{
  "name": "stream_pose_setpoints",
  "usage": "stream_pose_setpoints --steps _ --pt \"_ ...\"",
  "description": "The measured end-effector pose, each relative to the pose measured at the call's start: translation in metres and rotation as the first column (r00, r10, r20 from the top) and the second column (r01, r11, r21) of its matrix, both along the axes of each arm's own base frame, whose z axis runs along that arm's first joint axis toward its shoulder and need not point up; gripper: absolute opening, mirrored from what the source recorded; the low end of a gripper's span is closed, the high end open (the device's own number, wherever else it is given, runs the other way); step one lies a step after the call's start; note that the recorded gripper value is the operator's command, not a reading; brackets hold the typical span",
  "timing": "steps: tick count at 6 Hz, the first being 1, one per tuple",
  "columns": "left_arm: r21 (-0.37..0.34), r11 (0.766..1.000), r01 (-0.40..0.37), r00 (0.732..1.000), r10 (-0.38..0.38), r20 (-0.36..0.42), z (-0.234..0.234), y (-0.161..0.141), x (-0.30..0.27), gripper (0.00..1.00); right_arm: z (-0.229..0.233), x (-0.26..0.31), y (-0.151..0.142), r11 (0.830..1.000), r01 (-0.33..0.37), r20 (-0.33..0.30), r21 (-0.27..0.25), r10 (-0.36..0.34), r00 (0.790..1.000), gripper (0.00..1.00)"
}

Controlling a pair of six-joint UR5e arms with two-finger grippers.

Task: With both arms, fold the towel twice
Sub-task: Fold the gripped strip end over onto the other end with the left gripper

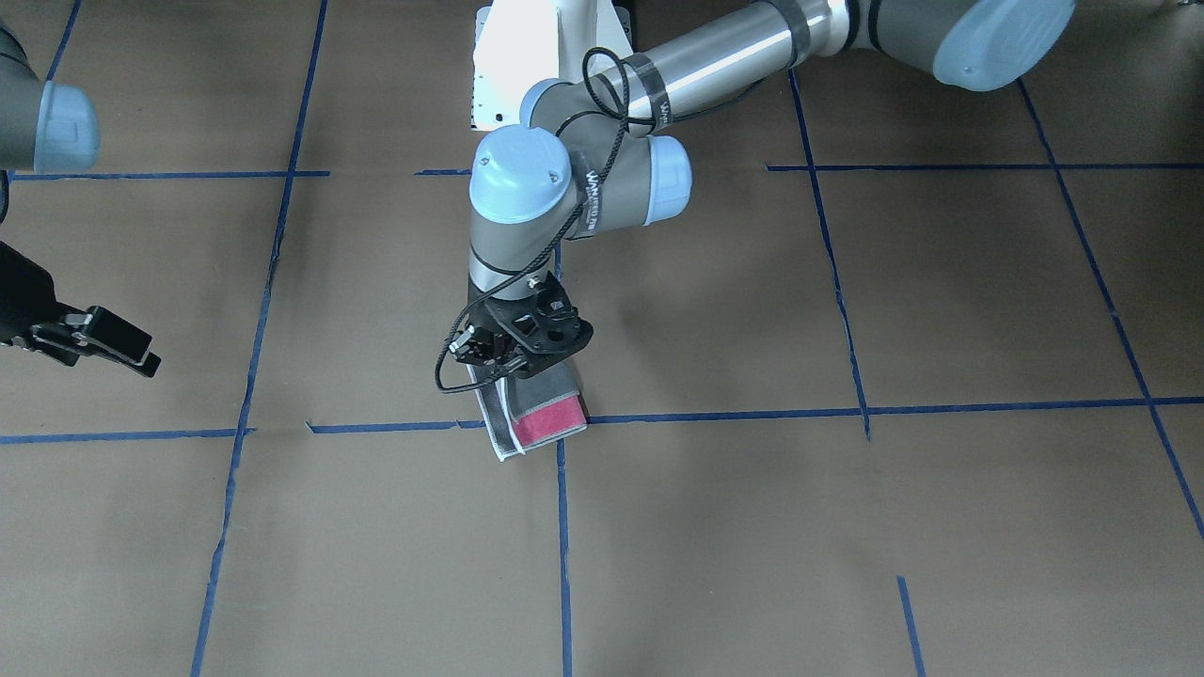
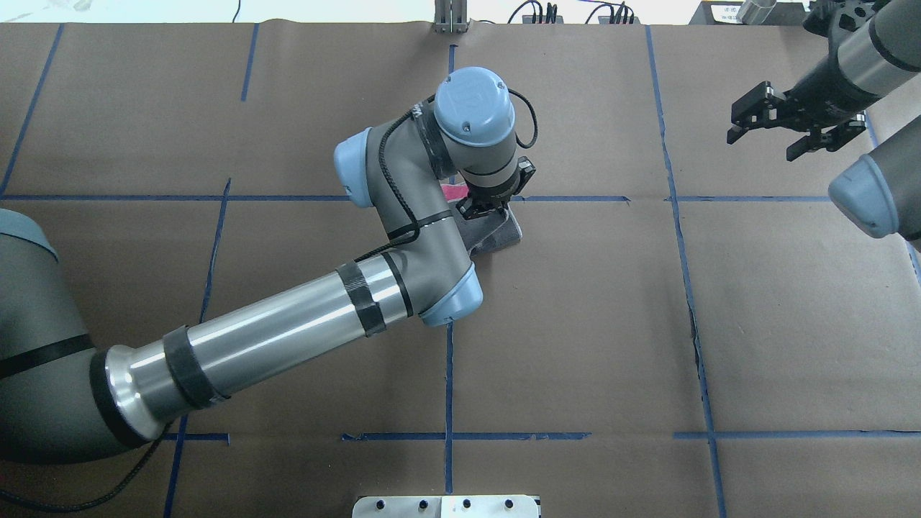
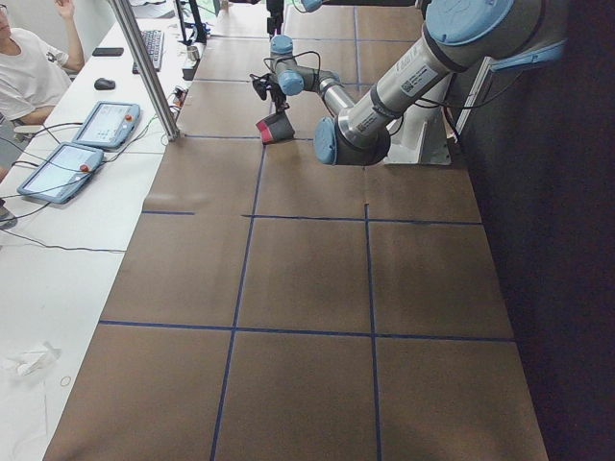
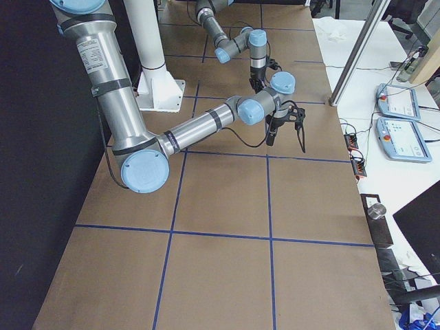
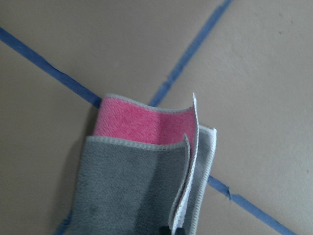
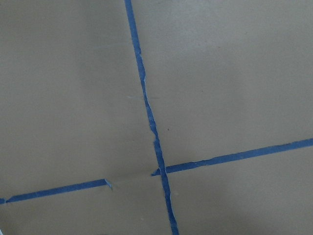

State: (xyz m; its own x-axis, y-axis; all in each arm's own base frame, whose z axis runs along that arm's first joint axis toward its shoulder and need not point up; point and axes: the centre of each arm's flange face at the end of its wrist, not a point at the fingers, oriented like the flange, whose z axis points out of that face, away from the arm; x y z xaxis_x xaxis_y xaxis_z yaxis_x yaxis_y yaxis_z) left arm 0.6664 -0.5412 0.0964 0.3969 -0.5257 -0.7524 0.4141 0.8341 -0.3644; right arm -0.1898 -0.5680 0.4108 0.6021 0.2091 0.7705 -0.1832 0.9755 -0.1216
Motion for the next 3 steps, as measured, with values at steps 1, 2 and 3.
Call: stream_pose_setpoints --steps 1,2,3 --pt "0.020 1.000 0.009 1.000 -0.009 -0.007 -0.004 -0.003 0.019 1.00 0.014 0.010 0.008 1.000 0.014 -0.011 0.011 -0.014 1.000 1.00" --pt "0.034 0.999 0.012 1.000 -0.012 -0.020 -0.006 -0.004 0.025 1.00 0.025 0.017 0.012 1.000 0.025 -0.021 0.017 -0.025 0.999 1.00" --pt "0.045 0.999 0.015 0.999 -0.013 -0.038 -0.011 -0.005 0.024 1.00 0.035 0.022 0.015 0.999 0.037 -0.030 0.023 -0.036 0.999 1.00"
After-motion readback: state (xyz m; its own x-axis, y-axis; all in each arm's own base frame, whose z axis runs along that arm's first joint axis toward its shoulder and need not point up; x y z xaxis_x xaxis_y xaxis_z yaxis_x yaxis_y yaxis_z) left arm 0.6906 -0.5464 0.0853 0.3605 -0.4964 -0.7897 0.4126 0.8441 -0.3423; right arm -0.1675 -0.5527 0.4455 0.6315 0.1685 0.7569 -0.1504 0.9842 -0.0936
